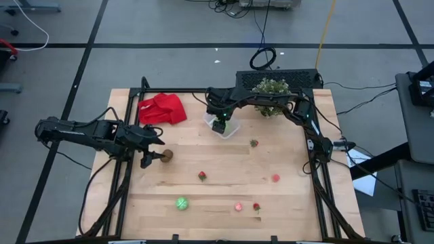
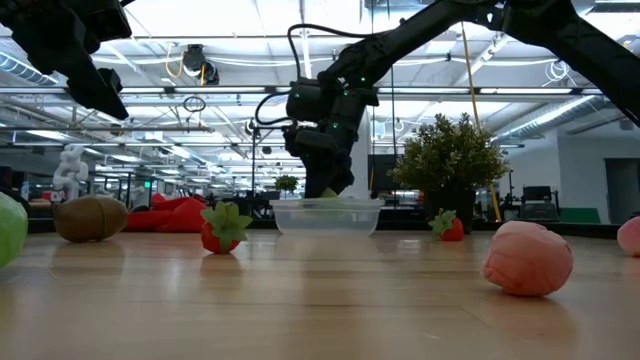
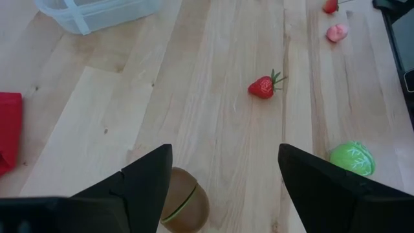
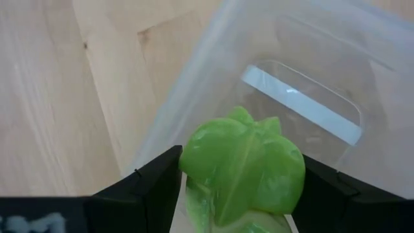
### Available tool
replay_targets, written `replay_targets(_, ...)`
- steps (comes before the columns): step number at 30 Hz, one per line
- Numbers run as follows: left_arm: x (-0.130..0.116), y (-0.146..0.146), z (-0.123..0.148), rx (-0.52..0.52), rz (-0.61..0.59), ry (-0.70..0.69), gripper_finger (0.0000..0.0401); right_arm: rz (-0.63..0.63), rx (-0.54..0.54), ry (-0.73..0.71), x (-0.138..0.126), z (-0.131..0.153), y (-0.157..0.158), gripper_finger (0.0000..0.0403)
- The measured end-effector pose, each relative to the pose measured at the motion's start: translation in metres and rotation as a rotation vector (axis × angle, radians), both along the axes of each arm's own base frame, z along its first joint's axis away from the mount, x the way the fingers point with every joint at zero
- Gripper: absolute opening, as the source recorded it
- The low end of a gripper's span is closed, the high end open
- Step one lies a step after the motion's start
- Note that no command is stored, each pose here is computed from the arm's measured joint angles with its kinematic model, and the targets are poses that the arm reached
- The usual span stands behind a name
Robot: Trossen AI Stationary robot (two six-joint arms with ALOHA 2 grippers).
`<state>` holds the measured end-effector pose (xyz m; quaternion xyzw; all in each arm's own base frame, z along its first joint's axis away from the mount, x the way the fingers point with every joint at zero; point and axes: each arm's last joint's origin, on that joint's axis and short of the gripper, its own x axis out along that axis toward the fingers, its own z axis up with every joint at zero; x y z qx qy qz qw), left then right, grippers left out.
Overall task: Pick and placing Produce into tupperware
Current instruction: Put the green starfruit into the transparent bin
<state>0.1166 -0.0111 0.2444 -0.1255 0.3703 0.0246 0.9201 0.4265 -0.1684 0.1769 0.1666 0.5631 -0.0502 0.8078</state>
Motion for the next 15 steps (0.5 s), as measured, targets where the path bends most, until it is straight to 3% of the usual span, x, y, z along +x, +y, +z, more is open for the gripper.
replay_targets(15, 0.0000, 0.0000, 0.0000, 0.023, -0.021, -0.001, 0.0285, -0.025, 0.018, 0.023, -0.0039, -0.0007, -0.0037, 0.0236)
